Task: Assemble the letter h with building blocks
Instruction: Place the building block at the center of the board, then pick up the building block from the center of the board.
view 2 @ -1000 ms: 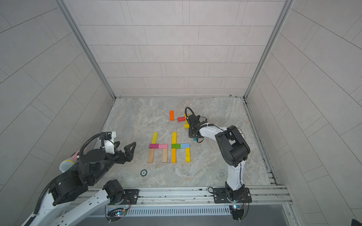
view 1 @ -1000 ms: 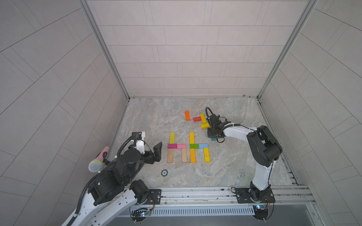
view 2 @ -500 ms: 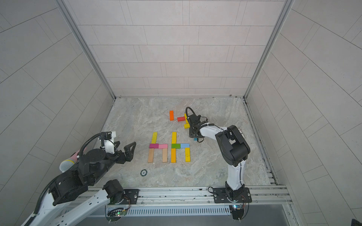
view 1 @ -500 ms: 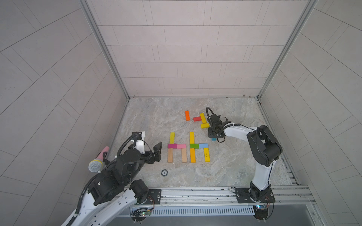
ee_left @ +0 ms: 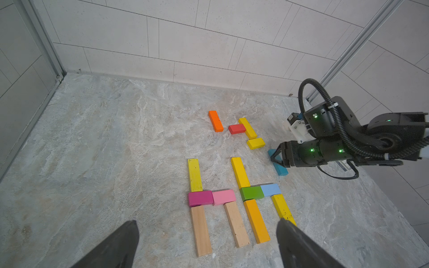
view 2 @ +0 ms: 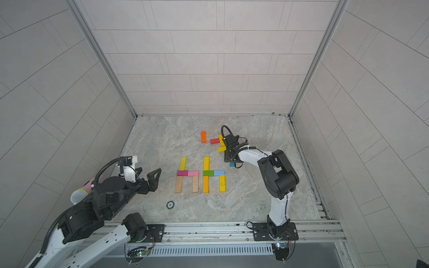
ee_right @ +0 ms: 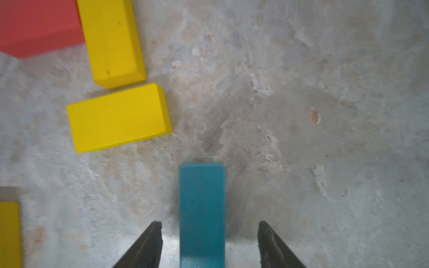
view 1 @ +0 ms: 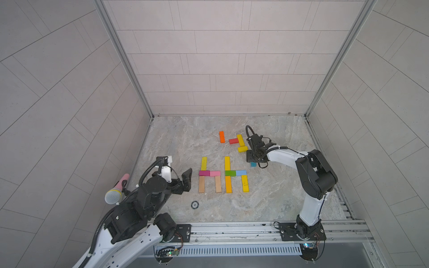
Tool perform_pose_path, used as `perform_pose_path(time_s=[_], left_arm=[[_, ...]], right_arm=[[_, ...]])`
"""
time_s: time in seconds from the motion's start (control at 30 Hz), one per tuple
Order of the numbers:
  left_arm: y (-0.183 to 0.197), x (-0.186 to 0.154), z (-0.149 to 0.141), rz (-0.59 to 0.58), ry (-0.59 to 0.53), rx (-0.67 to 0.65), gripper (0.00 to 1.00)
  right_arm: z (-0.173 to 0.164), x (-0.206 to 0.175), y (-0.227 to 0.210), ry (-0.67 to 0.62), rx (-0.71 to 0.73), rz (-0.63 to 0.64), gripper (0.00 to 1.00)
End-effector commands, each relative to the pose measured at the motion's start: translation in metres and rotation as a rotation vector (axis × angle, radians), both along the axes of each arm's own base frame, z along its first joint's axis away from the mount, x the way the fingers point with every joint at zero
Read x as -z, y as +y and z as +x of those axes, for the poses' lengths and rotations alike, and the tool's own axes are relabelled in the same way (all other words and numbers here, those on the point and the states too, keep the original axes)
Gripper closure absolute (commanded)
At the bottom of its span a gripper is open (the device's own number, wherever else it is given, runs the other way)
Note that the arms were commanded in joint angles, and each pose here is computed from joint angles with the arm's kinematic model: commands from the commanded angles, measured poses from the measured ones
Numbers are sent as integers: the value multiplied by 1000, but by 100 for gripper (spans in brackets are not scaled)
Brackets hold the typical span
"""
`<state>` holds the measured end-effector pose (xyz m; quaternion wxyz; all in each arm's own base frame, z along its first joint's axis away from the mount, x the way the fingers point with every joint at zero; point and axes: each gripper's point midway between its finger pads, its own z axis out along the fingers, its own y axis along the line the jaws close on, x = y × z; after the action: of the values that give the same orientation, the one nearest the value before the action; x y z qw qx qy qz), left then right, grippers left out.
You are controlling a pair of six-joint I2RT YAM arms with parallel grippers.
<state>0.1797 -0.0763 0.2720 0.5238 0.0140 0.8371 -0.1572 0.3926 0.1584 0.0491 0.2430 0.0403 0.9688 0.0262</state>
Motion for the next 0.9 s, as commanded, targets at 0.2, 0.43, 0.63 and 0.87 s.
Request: perform_pose_path(time_s=[0.2, 0.43, 0.63, 0.87], left_arm=[[0, -1, 2, 9, -15, 1, 0], [0, 0, 3, 14, -12, -4, 0], [1, -1, 3, 14, -13, -7, 0], [0, -1, 2, 12, -12, 0, 0]], right_arm=[[26, -57, 43, -114, -125, 106, 25], [69, -51, 92, -113, -146, 203, 29], [77, -35, 125, -61, -195, 231, 26], [81, -5, 122, 3, -188, 168, 25]])
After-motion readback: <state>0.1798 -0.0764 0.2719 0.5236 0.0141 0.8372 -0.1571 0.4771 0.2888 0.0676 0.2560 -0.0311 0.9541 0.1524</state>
